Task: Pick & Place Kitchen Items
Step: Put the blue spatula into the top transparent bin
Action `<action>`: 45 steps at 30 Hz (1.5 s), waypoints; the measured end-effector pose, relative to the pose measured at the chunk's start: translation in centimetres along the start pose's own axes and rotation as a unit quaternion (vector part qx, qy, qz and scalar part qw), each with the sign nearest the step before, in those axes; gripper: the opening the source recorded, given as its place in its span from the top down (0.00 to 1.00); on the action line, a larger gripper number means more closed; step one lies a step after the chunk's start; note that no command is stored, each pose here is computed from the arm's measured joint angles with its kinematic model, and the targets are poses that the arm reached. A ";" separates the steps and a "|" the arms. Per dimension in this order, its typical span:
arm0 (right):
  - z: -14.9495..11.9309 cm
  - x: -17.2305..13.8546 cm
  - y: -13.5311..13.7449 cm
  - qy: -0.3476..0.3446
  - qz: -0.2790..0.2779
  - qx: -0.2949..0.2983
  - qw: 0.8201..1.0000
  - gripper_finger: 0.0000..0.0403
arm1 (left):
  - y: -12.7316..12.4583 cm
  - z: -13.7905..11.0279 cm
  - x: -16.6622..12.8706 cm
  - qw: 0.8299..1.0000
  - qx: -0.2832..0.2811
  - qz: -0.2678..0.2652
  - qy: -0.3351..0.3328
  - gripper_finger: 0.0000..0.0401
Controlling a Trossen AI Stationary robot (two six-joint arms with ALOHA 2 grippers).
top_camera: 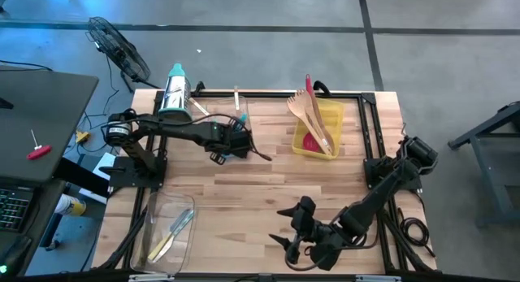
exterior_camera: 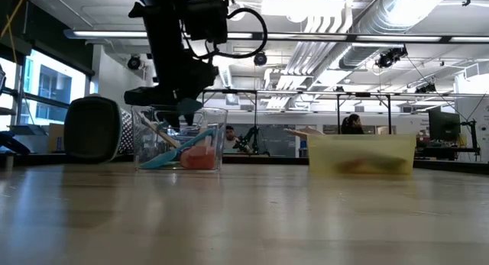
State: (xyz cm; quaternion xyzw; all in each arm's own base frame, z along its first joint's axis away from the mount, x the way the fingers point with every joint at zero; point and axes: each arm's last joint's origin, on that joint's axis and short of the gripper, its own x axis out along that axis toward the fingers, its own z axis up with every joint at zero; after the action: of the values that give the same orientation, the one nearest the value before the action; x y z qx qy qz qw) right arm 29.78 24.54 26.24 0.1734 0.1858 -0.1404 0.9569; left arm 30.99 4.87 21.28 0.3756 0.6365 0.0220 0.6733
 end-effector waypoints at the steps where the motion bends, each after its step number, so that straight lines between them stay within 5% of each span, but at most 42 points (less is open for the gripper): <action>1: 0.0 0.0 0.0 0.000 0.000 -0.001 1.000 0.15 | 0.1 0.1 0.0 1.000 -0.009 0.005 -0.004 0.61; 10: 0.0 0.0 0.0 0.000 0.000 -0.040 0.999 0.15 | 0.5 0.8 -0.2 0.998 -0.046 0.039 -0.026 0.38; 36: -0.5 0.3 -1.0 0.038 -0.024 -0.100 0.994 0.15 | -1.7 2.8 -2.4 0.989 0.002 0.147 0.009 0.38; 45: -0.6 0.3 -1.0 0.054 -0.009 -0.100 0.993 0.15 | 0.3 1.1 -1.0 0.984 -0.072 0.154 0.044 0.38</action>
State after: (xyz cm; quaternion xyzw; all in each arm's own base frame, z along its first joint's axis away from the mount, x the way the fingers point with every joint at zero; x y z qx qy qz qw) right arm 29.54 23.86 25.28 0.0825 0.2523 -0.1203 0.9566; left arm 31.94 4.04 22.19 0.4184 0.5967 0.1880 0.6584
